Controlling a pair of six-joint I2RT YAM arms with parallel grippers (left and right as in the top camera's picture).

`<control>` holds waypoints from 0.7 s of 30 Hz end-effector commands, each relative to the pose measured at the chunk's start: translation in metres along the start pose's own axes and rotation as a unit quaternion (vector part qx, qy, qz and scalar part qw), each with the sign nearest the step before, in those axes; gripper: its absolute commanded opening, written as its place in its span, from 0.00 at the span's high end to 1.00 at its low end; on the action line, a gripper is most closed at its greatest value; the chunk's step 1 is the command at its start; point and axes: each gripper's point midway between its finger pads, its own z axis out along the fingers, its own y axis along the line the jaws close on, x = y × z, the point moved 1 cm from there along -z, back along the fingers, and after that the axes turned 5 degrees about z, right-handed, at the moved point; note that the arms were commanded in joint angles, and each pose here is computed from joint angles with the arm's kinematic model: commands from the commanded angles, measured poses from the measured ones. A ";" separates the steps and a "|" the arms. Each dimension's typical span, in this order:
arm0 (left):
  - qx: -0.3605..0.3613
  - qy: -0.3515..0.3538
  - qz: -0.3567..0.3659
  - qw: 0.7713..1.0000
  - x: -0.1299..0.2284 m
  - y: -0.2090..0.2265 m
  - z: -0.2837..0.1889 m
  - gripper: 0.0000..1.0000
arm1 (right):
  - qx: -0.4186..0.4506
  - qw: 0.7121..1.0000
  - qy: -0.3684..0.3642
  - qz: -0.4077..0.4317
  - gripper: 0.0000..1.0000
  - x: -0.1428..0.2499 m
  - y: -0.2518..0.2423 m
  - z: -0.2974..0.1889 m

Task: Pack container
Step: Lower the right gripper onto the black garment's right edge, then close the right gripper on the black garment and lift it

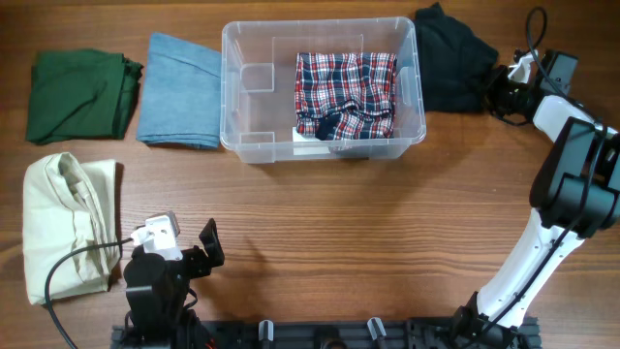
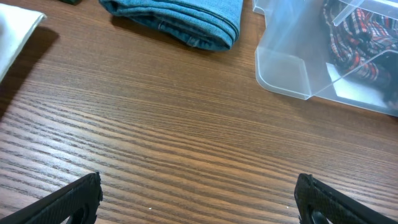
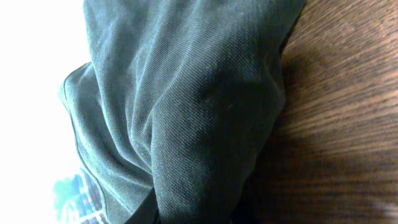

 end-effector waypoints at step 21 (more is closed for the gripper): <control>0.005 0.002 -0.008 1.000 0.001 -0.001 0.000 0.00 | 0.108 0.954 -0.144 -0.238 0.96 -0.045 0.110 -0.127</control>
